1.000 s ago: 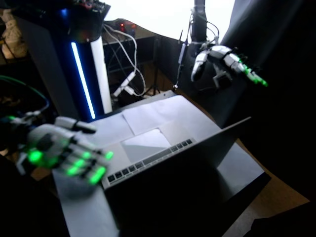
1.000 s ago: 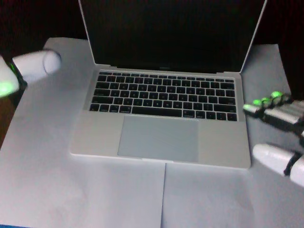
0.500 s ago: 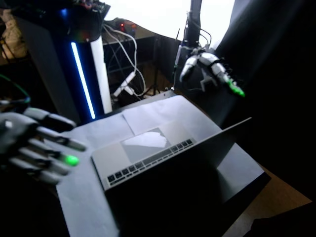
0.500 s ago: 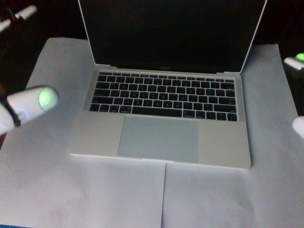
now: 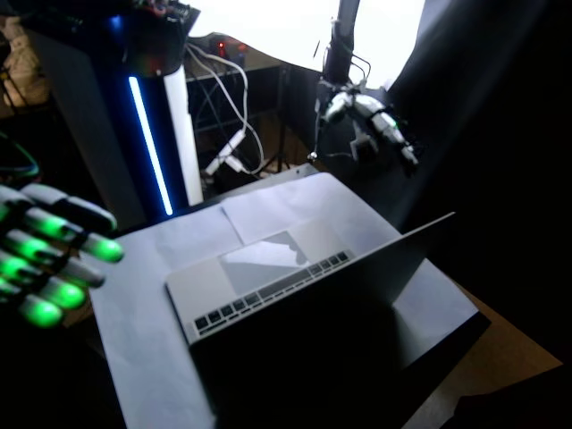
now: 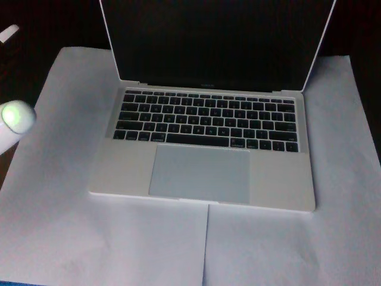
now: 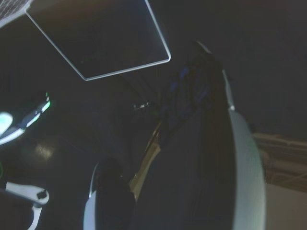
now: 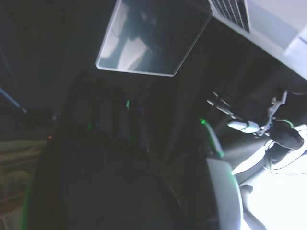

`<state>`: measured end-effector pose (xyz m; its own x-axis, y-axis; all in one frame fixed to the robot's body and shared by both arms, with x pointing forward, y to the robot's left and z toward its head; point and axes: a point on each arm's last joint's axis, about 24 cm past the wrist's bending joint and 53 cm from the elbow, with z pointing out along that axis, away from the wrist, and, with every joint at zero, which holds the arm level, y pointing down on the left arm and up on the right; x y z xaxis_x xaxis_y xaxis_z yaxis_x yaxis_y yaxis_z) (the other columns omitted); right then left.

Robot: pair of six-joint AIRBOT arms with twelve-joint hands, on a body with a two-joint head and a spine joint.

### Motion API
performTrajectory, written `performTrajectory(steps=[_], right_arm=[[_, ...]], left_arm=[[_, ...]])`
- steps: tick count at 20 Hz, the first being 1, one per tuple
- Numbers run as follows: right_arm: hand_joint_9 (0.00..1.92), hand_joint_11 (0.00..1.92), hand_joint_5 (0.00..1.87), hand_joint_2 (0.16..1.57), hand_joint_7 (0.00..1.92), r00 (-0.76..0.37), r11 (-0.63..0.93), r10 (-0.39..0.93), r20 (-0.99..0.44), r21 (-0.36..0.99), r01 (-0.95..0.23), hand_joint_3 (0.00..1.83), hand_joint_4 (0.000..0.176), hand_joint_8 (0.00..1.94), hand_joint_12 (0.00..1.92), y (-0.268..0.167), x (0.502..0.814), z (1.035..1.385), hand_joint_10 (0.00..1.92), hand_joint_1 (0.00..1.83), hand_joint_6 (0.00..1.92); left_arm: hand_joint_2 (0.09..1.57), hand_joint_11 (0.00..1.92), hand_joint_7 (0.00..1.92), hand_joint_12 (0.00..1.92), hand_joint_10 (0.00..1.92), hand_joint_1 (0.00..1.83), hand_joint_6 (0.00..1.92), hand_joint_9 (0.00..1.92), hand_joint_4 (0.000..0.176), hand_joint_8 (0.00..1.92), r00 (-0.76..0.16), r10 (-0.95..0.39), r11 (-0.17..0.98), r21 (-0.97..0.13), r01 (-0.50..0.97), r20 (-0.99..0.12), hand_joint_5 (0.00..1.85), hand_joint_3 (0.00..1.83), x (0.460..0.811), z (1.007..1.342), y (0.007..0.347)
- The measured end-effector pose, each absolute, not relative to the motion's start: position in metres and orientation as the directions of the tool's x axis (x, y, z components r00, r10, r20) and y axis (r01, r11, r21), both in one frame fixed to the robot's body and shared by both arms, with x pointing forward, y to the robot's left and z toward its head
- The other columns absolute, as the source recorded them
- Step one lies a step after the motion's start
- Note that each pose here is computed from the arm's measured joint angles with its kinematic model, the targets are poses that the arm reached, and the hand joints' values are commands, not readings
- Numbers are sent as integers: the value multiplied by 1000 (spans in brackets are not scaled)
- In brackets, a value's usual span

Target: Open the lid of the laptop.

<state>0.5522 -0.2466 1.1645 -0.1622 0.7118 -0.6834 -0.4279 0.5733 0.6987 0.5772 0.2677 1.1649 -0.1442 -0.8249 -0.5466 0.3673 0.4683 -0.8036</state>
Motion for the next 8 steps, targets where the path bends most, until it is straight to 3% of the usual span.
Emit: performTrajectory(steps=[2,3,4,6,7,8], right_arm=[[205,157,286,1272,250,-157,576,714,-682,700,-422,0,74,0,1,-248,553,1164,0,461,0],[195,141,276,1276,245,-154,578,715,-682,700,-418,0,73,0,0,-250,554,1164,0,460,0],[197,144,271,1279,245,-152,581,715,-683,701,-414,0,65,2,3,-251,554,1164,1,452,1],[200,139,276,1274,245,-148,583,716,-682,702,-409,0,78,1,1,-252,554,1163,1,426,2],[201,142,270,1281,243,-146,585,717,-682,702,-407,2,67,0,2,-253,555,1163,2,428,0],[201,142,270,1281,243,-144,585,718,-681,702,-405,2,67,0,2,-254,555,1163,2,428,0]], left_arm=[[1025,0,210,545,1,110,1,175,170,0,-146,-829,462,-809,363,-539,135,0,577,1163,267],[1032,0,217,587,2,116,2,182,169,1,-148,-830,461,-810,362,-538,142,1,577,1163,267],[1034,0,228,640,3,106,1,199,153,1,-148,-831,459,-811,362,-536,150,1,577,1163,267],[1025,0,233,641,3,120,4,201,159,2,-146,-832,459,-812,360,-535,162,0,577,1163,268],[1028,0,225,604,1,138,1,188,152,1,-147,-833,458,-813,360,-534,160,0,577,1163,268],[1028,0,225,604,1,138,1,188,152,1,-149,-834,455,-814,360,-532,160,0,577,1163,267]])
